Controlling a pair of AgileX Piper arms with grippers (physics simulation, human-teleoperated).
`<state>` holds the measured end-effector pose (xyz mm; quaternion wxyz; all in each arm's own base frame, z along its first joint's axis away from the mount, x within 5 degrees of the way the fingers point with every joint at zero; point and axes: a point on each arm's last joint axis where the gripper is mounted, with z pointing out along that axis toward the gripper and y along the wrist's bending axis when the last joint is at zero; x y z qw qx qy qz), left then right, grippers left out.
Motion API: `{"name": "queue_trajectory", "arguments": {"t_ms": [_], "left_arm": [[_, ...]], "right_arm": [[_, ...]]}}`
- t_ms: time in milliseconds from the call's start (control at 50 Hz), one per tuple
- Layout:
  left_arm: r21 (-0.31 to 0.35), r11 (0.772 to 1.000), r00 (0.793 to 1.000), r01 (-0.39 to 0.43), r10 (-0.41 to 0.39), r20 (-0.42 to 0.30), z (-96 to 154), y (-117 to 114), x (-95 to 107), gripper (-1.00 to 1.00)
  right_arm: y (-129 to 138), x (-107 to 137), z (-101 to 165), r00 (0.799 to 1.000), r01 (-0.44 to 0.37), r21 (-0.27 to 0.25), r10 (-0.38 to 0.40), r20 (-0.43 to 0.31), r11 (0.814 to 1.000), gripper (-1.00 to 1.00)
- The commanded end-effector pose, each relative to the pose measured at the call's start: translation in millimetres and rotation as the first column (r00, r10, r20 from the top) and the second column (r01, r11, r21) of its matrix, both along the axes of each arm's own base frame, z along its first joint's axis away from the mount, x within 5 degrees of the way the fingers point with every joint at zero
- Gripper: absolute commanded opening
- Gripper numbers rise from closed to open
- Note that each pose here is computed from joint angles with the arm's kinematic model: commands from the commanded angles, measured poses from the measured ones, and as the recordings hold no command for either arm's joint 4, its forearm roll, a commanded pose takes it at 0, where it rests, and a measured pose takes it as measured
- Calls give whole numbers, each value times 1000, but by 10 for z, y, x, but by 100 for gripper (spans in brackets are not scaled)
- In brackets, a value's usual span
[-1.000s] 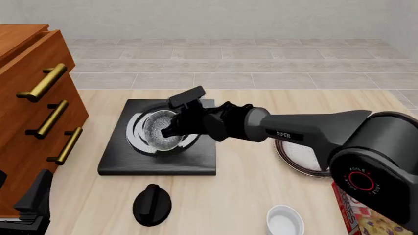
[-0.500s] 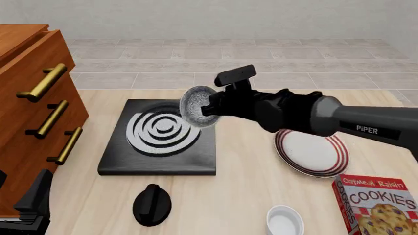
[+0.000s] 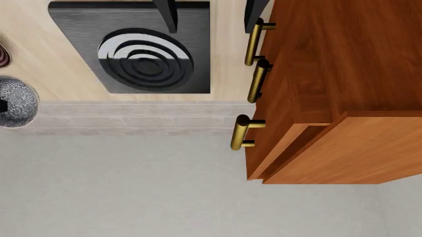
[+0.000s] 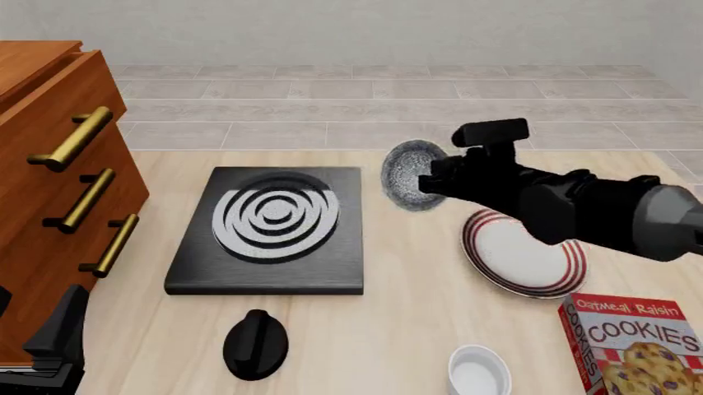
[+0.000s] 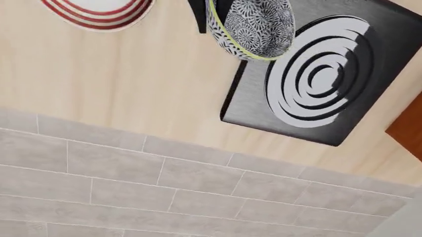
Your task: Pick the akita bowl on the stove and place it on the plate.
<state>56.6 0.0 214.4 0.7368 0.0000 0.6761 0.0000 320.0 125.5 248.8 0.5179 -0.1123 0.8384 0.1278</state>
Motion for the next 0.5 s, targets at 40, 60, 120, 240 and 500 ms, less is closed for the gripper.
{"name": "queue_trajectory", "arguments": {"t_ms": [40, 60, 120, 240, 500], "left_arm": [[0, 1000, 1000, 0, 0, 0, 0, 0, 0, 100], [0, 1000, 1000, 0, 0, 0, 0, 0, 0, 100], [0, 1000, 1000, 0, 0, 0, 0, 0, 0, 100], [0, 1000, 1000, 0, 0, 0, 0, 0, 0, 100], [0, 1000, 1000, 0, 0, 0, 0, 0, 0, 100]], "right_arm": [[-385, -196, -87, 994, 104, 21, -104, -11, 994, -100], [-385, -196, -87, 994, 104, 21, -104, -11, 994, -100], [-496, -261, -158, 991, 134, 20, -134, -20, 991, -100], [-615, -346, -220, 985, 171, 24, -171, -36, 985, -100], [-889, -412, -267, 966, 256, 12, -256, -45, 967, -100]]}}
